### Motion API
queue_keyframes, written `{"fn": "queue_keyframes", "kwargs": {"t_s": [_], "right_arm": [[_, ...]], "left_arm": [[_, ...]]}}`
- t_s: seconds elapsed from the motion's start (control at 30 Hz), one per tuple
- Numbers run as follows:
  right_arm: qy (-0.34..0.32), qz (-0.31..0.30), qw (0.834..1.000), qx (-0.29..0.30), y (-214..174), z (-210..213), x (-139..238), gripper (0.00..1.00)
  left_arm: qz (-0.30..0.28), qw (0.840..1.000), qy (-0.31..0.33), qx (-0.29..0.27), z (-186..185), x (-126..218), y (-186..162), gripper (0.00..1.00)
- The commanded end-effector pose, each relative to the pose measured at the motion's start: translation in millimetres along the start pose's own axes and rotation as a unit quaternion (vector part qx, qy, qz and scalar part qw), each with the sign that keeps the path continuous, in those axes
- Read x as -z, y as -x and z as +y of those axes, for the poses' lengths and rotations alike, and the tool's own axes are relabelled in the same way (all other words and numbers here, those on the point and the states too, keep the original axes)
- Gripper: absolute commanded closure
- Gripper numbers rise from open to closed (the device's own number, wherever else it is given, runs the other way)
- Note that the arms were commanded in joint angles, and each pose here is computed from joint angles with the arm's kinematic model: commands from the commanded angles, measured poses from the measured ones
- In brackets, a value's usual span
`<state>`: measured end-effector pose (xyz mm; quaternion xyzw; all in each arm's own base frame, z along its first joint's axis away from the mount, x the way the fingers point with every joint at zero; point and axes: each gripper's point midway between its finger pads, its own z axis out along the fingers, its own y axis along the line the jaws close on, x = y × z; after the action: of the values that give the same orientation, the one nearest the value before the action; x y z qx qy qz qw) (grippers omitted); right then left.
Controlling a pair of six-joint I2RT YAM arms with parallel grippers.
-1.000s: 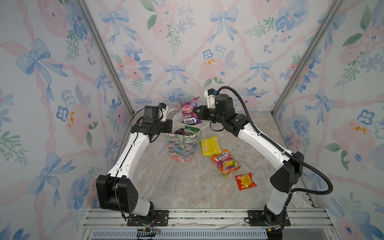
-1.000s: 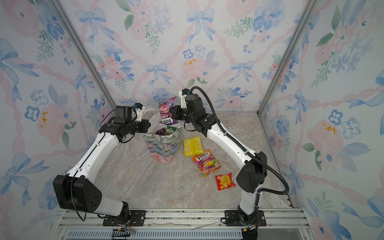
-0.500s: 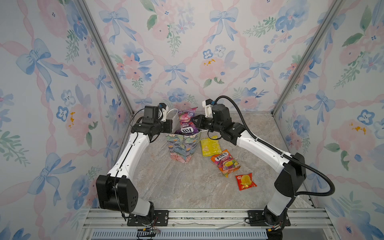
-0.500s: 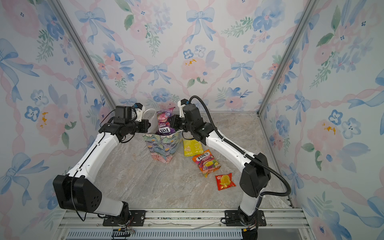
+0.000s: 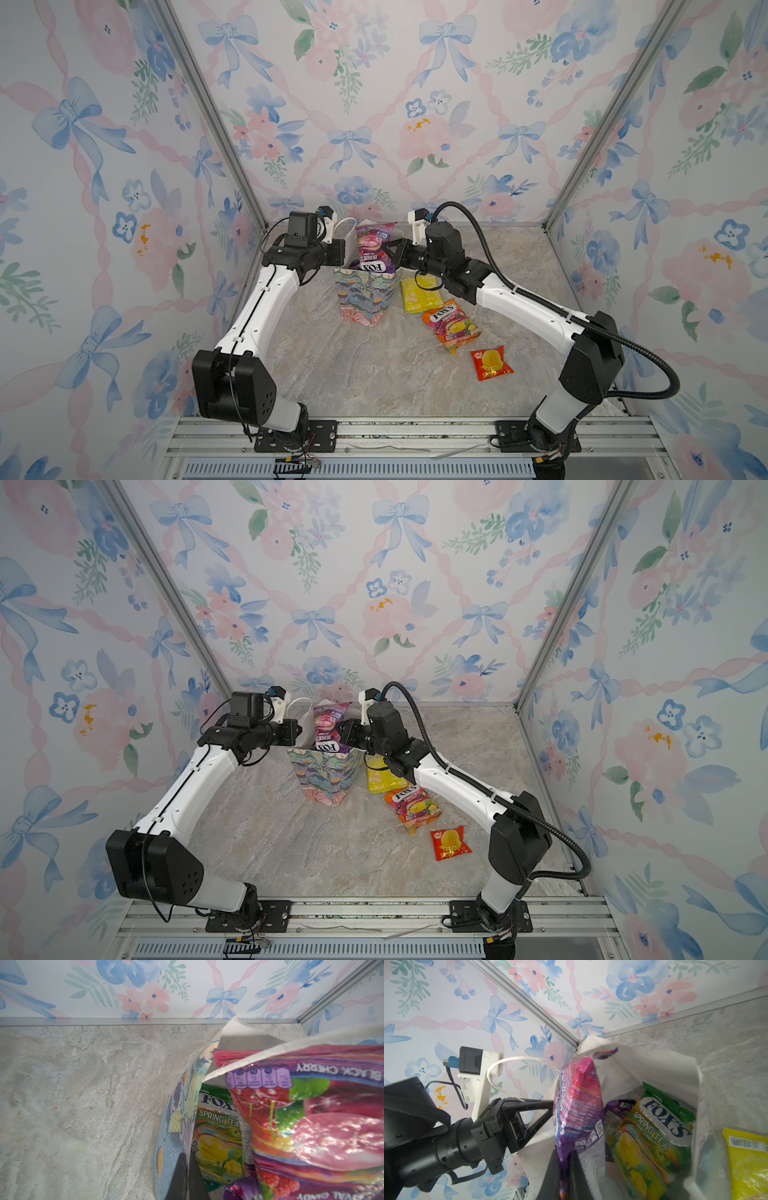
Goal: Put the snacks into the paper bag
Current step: 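Lower the purple packet into the bag and open the right gripper, then move the right gripper down to the orange Fox's Fruits packet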
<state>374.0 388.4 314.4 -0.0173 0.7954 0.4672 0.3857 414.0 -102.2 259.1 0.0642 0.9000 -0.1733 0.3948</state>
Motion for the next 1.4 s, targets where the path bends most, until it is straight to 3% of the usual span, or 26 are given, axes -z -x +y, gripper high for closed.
{"fn": "queue_keyframes", "kwargs": {"t_s": [0.0, 0.4, 0.5, 0.57, 0.67, 0.83, 0.93, 1.1, 1.37], "right_arm": [[0.035, -0.029, 0.999, -0.003, 12, 27, 18, 1.00], [0.029, -0.018, 0.999, -0.010, -2, 21, 9, 0.98], [0.024, -0.010, 1.000, -0.011, -6, 17, -2, 0.93], [0.021, -0.005, 1.000, -0.011, -7, 16, -7, 0.81], [0.023, 0.005, 1.000, 0.005, -1, 21, -11, 0.42], [0.021, -0.011, 0.998, 0.053, 26, 37, 2, 0.13], [0.027, -0.022, 0.997, 0.075, 44, 47, 12, 0.00], [0.040, -0.043, 0.993, 0.099, 70, 59, 29, 0.03], [0.030, -0.048, 0.994, 0.092, 92, 41, 55, 0.04]], "left_arm": [[0.015, 1.000, 0.007, 0.000, 5, 2, -10, 1.00], [0.017, 1.000, 0.000, 0.001, 3, 1, -11, 1.00], [0.015, 1.000, 0.001, 0.001, 3, 2, -10, 1.00], [0.015, 1.000, 0.002, 0.000, 3, 2, -10, 1.00], [0.016, 1.000, 0.002, 0.000, 3, 2, -10, 1.00], [0.015, 1.000, 0.001, 0.000, 3, 2, -10, 1.00], [0.014, 1.000, 0.005, -0.001, 4, 3, -10, 1.00], [0.016, 1.000, 0.003, 0.000, 4, 1, -11, 1.00], [0.018, 1.000, 0.005, 0.000, 5, 0, -11, 1.00]]}}
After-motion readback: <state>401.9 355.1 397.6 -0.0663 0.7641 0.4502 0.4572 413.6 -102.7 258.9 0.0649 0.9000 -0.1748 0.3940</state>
